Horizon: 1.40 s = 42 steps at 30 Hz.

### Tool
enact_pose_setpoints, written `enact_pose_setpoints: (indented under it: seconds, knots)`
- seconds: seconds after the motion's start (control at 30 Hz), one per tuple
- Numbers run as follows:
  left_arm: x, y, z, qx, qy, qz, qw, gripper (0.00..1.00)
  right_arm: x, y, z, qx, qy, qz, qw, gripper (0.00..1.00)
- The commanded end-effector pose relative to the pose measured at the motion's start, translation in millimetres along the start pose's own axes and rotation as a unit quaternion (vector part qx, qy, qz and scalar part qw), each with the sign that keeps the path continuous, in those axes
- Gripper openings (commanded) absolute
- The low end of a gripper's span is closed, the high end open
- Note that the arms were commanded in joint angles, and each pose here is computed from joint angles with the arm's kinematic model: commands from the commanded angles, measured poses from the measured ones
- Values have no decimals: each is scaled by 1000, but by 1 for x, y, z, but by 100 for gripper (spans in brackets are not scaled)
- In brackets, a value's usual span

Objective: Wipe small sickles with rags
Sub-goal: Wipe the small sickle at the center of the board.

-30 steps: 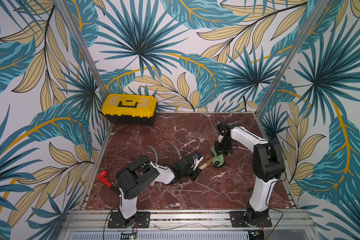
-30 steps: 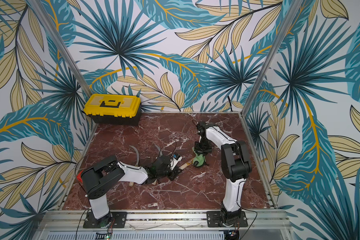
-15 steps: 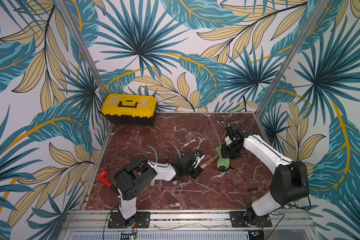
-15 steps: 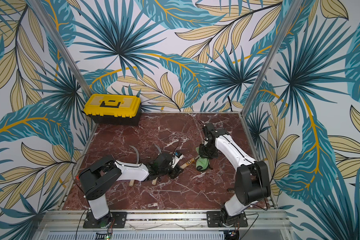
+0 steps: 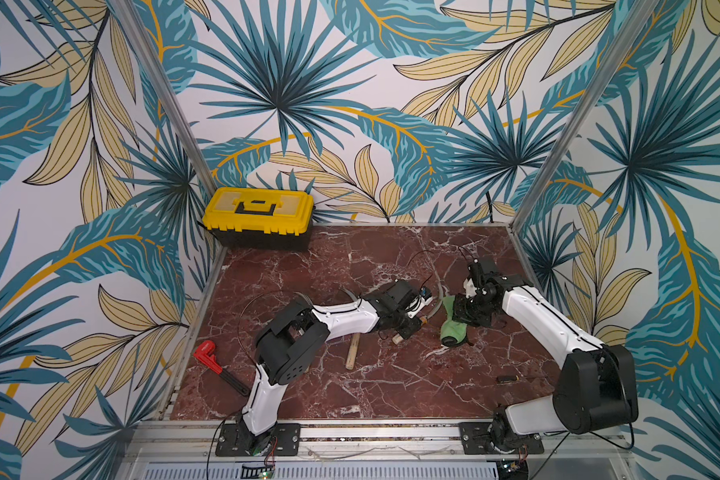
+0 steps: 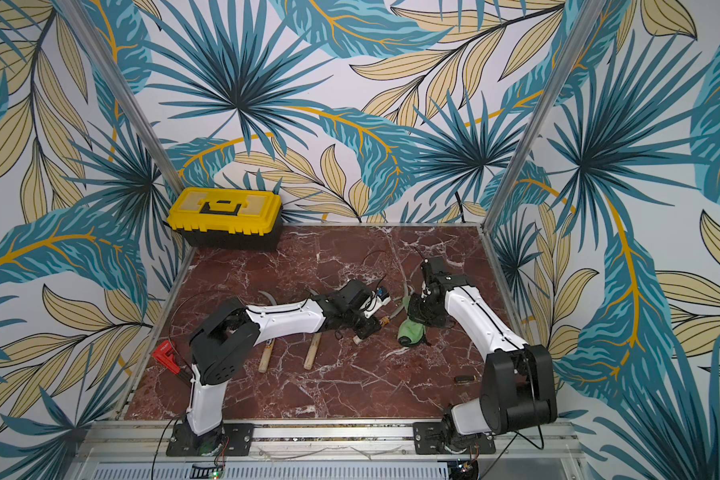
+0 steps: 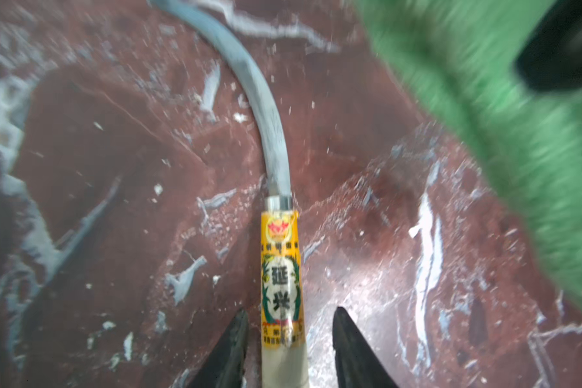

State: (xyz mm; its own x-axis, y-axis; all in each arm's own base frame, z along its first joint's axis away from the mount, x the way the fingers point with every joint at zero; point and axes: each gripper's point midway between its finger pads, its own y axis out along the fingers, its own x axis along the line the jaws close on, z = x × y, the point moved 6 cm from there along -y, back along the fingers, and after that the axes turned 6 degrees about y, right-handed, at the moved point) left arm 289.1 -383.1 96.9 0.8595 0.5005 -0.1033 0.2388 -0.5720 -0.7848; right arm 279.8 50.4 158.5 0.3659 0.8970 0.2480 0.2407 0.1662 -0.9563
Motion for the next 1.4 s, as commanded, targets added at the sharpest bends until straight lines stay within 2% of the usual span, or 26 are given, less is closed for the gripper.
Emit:
enact_pose_setpoints:
  seconds: [0.0, 0.17, 0.23, 0.33, 0.5, 0.53, 0.77, 1.0, 1.17, 1.37]
  knots:
    - [1, 2, 9, 45, 12, 4, 999, 43, -2, -7, -1, -15, 7, -17, 1000, 21]
    - [4, 8, 11, 63, 17, 1, 998, 42, -2, -8, -4, -16, 9, -26, 999, 21]
    - [4, 11, 12, 69, 16, -1, 998, 39, -2, -6, -5, -16, 11, -27, 999, 21]
    - [5, 12, 13, 72, 15, -2, 997, 30, -3, -4, -9, -16, 14, -23, 1000, 21]
    - [6, 15, 17, 81, 10, -6, 997, 3, -4, -1, -27, -29, 22, 2, 999, 21]
    - [6, 15, 18, 84, 9, -9, 996, 0, -4, -1, -32, -34, 22, 7, 999, 21]
    - [5, 8, 30, 101, -13, -15, 995, 0, 12, -4, -83, -45, 19, 21, 999, 20]
    - [1, 9, 38, 110, -25, -10, 994, 0, 24, 36, -127, -1, 1, 56, 998, 20]
    - [-1, 13, 39, 106, -25, -1, 994, 0, 30, 62, -143, 20, -12, 58, 998, 20]
    - [-1, 20, 40, 109, -23, 4, 994, 0, 28, 97, -142, 80, -14, 75, 994, 19]
